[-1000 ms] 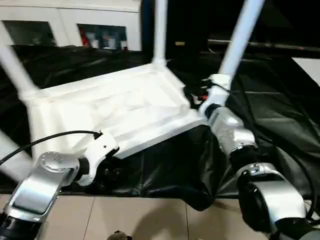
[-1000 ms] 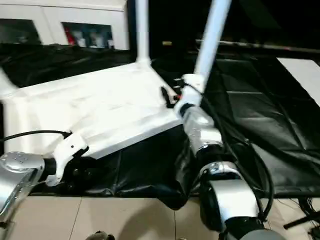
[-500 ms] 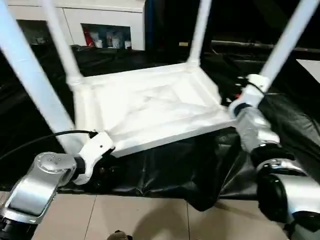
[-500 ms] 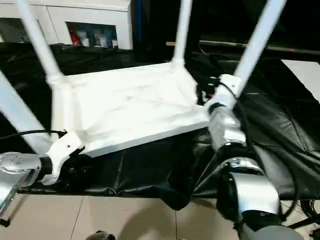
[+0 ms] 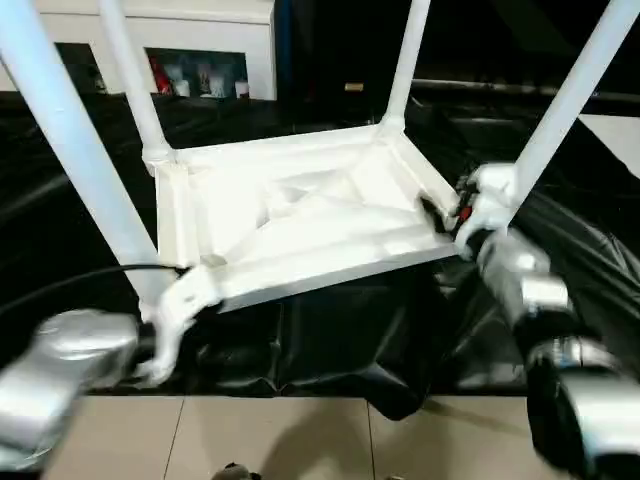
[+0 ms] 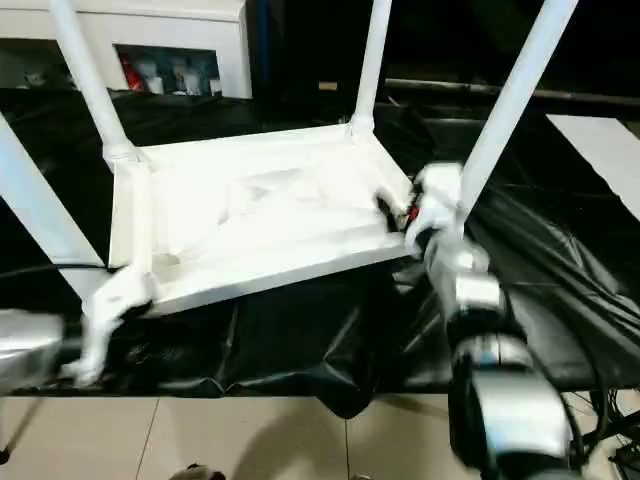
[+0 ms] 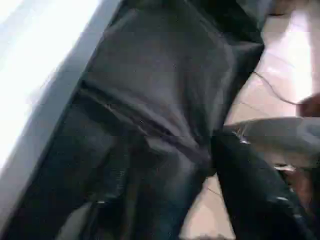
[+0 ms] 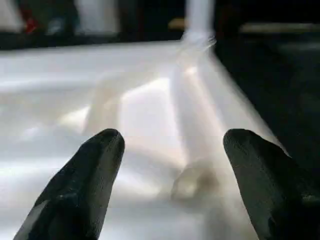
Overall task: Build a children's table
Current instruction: Rotate table base
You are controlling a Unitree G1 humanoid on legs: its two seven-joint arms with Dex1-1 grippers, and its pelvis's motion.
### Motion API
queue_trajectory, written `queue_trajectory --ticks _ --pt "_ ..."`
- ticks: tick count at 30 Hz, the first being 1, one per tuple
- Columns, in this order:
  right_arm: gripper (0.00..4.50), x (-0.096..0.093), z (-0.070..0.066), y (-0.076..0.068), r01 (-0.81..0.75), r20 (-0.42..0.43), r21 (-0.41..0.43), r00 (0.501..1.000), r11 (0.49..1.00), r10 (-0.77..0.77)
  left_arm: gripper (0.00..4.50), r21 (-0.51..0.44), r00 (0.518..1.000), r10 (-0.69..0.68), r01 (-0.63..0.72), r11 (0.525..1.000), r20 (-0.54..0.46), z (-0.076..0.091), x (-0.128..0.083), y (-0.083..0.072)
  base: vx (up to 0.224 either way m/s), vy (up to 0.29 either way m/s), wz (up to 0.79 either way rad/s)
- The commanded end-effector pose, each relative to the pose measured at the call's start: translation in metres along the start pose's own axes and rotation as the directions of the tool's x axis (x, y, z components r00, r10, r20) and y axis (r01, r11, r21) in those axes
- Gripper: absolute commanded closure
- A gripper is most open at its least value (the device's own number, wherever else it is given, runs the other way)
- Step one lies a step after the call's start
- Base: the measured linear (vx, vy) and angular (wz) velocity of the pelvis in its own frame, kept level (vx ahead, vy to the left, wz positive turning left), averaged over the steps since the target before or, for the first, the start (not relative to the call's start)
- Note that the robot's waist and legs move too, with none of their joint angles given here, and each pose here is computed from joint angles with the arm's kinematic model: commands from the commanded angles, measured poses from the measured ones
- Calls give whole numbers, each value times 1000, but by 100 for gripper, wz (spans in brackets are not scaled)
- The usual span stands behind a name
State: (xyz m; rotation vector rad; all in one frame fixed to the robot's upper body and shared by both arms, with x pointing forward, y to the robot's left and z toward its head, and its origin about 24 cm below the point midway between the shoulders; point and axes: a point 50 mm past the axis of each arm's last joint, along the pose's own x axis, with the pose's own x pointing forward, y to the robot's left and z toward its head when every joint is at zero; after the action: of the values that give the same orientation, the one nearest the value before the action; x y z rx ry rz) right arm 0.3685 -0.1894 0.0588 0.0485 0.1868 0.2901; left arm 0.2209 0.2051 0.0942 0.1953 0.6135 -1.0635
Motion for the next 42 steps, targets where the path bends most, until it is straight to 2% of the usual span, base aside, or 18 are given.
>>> queue_trajectory --ticks 1,2,4,6,8,9,11,17,20,24,27,30,32,34,36,37,41,42 --pt "91 -1 6 6 -60 18 -36 998 998 60 186 -12 1000 4 -4 1000 0 0 -10 0 0 0 0" --pt "91 -2 5 7 -68 18 -39 997 997 69 170 -14 1000 7 -7 1000 -3 0 -12 1 0 0 0" --pt "91 -18 -4 15 -217 10 -68 976 974 218 160 -42 997 53 -55 998 -55 -11 -37 8 0 0 0" --pt "91 -23 -5 16 -241 10 -63 970 968 243 139 -49 996 64 -67 997 -61 -13 -43 9 0 0 0" --pt "91 -36 -10 11 -257 -30 -70 966 964 256 118 -50 988 135 -139 989 -80 -16 -63 17 0 0 0" --pt "91 -47 -17 2 -242 -71 -85 969 967 236 116 -33 971 219 -223 974 -92 -16 -81 25 0 0 0" --pt "91 -55 -21 -5 -221 -90 -75 973 972 215 102 -37 962 257 -262 964 -96 -15 -93 29 0 0 0" --pt "91 -75 -34 -17 -181 -170 -83 972 980 165 102 -7 938 341 -342 940 -59 -11 -116 37 0 0 0" --pt "91 -78 -36 -19 -156 -196 -77 971 985 138 102 7 933 359 -359 933 -27 -7 -119 39 0 0 0" --pt "91 -79 -41 -24 -64 -232 -108 972 992 38 102 25 917 395 -397 917 60 2 -113 42 0 0 0" --pt "91 -75 -42 -24 -13 -217 -110 976 994 -12 102 34 899 431 -434 900 72 2 -108 48 0 0 0" --pt "91 -66 -42 -22 43 -192 -110 979 993 -63 102 16 880 446 -454 891 162 8 -102 54 0 0 0" --pt "91 -59 -41 -17 61 -171 -82 982 995 -74 102 -47 865 413 -417 907 284 18 -94 53 0 0 0" --pt "91 -55 -41 -13 59 -172 -63 983 996 -69 102 -80 852 404 -401 913 333 22 -90 53 0 0 0" --pt "91 -45 -42 -2 26 -176 -86 984 996 -41 102 -89 861 390 -383 920 327 21 -76 53 0 0 0" --pt "91 -44 -42 -1 25 -176 -86 984 996 -40 102 -90 861 389 -381 920 327 21 -75 53 0 0 0" --pt "91 -32 -40 9 10 -170 -90 985 996 -25 102 -81 890 304 -294 952 340 24 -54 43 0 0 0" --pt "91 -24 -37 14 -3 -165 -86 986 996 -11 102 -57 908 182 -174 983 378 34 -35 28 0 0 0"
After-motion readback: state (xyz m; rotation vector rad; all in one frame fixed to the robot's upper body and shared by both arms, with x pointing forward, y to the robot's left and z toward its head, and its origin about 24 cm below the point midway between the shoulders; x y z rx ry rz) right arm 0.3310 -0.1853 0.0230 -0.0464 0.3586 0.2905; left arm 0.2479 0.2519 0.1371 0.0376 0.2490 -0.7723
